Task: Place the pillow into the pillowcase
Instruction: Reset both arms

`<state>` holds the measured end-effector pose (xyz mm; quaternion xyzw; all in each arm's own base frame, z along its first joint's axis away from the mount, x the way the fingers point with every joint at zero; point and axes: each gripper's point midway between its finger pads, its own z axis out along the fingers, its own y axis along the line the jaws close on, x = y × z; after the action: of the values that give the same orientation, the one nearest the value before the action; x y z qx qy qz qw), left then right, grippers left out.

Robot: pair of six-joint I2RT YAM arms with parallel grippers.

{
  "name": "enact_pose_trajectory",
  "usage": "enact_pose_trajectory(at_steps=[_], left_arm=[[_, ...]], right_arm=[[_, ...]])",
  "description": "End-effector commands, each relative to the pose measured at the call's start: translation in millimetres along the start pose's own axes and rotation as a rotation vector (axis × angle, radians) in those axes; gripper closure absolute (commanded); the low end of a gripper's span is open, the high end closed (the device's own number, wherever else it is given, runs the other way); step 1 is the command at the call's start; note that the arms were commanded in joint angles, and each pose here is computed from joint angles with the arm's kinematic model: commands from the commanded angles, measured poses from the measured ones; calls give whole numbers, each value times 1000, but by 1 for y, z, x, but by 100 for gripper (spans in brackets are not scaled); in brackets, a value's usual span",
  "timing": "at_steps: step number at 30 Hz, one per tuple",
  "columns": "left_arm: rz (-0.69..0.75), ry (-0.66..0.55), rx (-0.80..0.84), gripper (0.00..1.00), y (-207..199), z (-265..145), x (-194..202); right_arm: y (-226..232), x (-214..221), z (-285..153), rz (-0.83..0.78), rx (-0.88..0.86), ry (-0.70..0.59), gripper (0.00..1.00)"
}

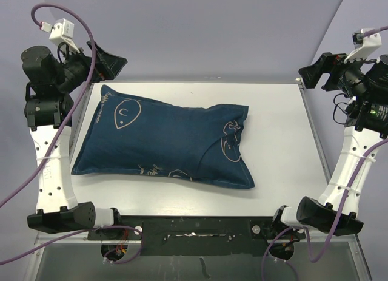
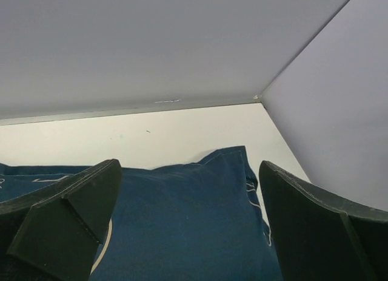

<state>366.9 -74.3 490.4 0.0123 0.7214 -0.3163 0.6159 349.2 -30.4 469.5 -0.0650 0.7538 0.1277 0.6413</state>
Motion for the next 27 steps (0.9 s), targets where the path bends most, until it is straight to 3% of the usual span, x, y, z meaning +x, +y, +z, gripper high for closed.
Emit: enact_pose_trajectory(at_steps=[1,8,15,27], left_arm=[[58,-48,-10,2,-5,-11,-12],[70,-41,-31,2,2,-10,-9],[172,35,-107,2,10,-1,7],[165,31,-91,2,10,2,8]], right_arm=[[4,-22,-12,-30,28,-69,2],[-1,-22,-9,-33,40,-69,2],[-1,-20,-6,-16,30,-65,2],[-4,-24,-7,-9,47,-71,2]])
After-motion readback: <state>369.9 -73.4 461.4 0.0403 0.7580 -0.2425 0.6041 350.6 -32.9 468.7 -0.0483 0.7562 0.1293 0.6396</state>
